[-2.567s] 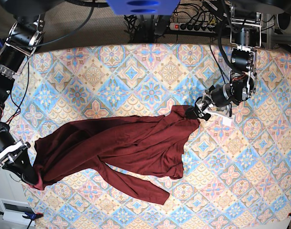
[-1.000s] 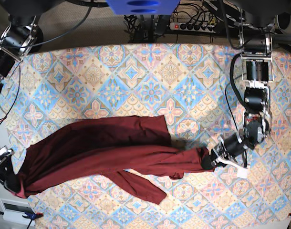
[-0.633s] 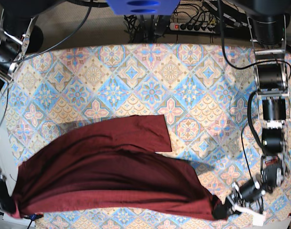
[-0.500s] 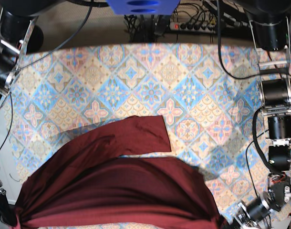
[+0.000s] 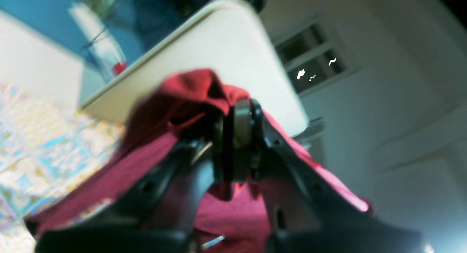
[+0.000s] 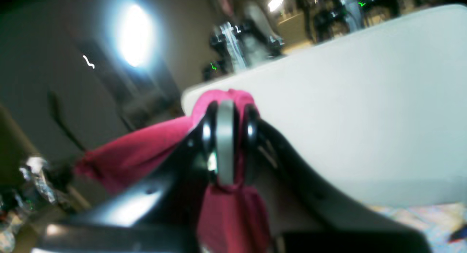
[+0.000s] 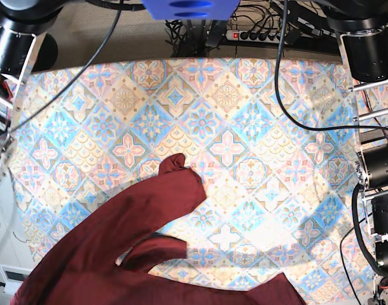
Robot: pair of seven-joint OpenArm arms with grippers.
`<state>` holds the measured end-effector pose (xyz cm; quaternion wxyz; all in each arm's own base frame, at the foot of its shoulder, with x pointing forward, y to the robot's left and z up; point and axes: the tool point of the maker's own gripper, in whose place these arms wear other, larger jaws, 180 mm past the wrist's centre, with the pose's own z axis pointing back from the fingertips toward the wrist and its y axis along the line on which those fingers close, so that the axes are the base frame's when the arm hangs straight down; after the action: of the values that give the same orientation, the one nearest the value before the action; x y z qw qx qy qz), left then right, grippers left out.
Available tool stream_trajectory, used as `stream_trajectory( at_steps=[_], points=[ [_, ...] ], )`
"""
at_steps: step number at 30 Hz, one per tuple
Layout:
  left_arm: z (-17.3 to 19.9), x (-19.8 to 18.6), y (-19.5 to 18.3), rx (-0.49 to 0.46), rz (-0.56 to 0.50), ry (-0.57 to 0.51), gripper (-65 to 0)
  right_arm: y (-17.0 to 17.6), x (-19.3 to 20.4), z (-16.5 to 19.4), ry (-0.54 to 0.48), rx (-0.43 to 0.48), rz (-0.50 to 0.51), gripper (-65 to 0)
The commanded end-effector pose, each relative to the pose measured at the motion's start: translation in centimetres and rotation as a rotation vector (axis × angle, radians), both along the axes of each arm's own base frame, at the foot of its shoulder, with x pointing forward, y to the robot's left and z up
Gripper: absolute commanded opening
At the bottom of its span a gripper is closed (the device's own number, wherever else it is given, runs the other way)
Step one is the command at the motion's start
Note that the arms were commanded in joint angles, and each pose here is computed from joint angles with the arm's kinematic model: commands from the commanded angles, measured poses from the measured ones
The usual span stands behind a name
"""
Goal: Layout the t-shirt on the table in an organized manner, then fold the t-shirt properly
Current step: 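Lift the shirt with both grippers and stretch it between them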
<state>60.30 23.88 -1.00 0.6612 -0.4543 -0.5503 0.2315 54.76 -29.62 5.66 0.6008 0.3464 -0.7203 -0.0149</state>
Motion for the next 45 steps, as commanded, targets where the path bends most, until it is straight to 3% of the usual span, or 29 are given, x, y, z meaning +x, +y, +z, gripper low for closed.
stream_trajectory(
  at_steps=[1, 6, 11, 16, 24, 28, 33, 38, 41, 45],
  points=[
    [1.8, 0.1, 0.1, -0.015, 0.006, -0.034, -65.0, 0.6, -0.4, 4.3, -0.107, 0.037, 0.013, -64.7],
    [1.5, 0.1, 0.2, -0.017, 0.008, -0.025, -65.0, 0.7, 1.0, 2.8, -0.087, 0.086, -0.009, -64.6],
    [1.4, 0.1, 0.3, -0.014, 0.01, -0.021, -65.0, 1.9, 1.7, 2.4, -0.094, 0.043, -0.019, -64.6],
    [-1.1, 0.4, 1.0, -0.043, 0.025, 0.047, -65.0, 3.9, 2.3, 1.3, -0.065, -0.005, 0.009, -64.6],
    [-1.2, 0.0, 3.1, -0.037, 0.057, 0.051, -65.0, 4.1, 2.5, 1.0, -0.055, -0.009, 0.013, -64.6],
    [-1.3, 0.0, 3.3, -0.039, 0.064, 0.054, -65.0, 3.3, 3.3, -1.4, 0.011, -0.042, -0.023, -64.6],
    [-1.2, -0.2, 4.3, -0.036, 0.082, 0.053, -65.0, 8.5, 4.8, -3.0, 0.045, -0.041, 0.054, -64.6],
    [-1.0, -0.3, 4.4, -0.032, 0.082, 0.045, -65.0, 8.1, 4.6, -2.1, 0.02, -0.009, 0.05, -64.6],
    [-0.7, -1.0, 6.7, -0.026, 0.114, 0.044, -65.0, 7.6, 4.5, -1.6, 0.01, 0.015, 0.048, -64.6],
    [1.8, -2.4, 7.3, 0.035, 0.087, -0.004, -65.0, 5.5, 3.2, 0.0, -0.008, 0.003, 0.04, -64.6]
  ],
)
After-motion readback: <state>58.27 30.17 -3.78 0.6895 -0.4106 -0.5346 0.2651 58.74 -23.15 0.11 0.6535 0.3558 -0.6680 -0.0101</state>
